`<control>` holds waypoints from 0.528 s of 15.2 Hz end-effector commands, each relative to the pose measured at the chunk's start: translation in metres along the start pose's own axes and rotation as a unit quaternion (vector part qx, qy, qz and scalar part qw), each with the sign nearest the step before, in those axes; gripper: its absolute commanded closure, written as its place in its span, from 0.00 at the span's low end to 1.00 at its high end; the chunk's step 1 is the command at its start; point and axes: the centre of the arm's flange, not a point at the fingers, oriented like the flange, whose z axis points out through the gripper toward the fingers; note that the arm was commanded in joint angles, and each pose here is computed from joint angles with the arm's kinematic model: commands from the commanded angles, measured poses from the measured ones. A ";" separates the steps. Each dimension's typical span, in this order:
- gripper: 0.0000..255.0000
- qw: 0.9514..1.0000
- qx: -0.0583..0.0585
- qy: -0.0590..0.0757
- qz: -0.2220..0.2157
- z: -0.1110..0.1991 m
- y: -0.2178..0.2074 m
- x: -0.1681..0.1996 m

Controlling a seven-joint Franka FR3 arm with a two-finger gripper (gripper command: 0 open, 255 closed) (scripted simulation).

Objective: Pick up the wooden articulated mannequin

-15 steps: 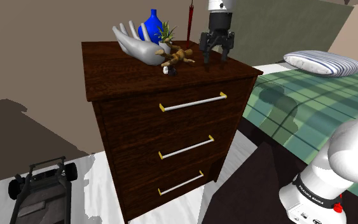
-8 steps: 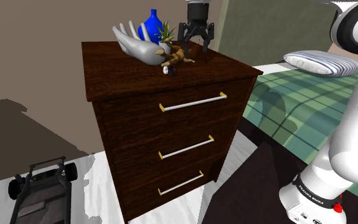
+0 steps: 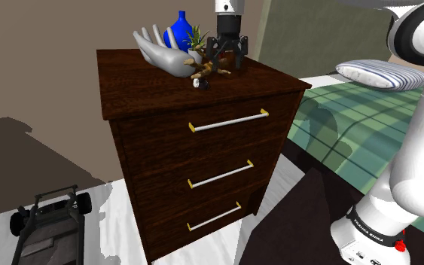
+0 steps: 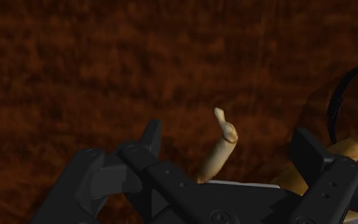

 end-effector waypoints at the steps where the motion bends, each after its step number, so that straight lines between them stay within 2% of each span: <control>1: 0.00 1.000 0.000 0.000 0.000 0.007 -0.002 0.000; 2: 0.00 1.000 0.000 0.000 0.000 0.007 -0.002 0.000; 3: 1.00 1.000 0.000 0.000 0.000 0.007 -0.002 0.000; 8: 1.00 1.000 0.000 0.000 0.000 0.007 -0.002 0.001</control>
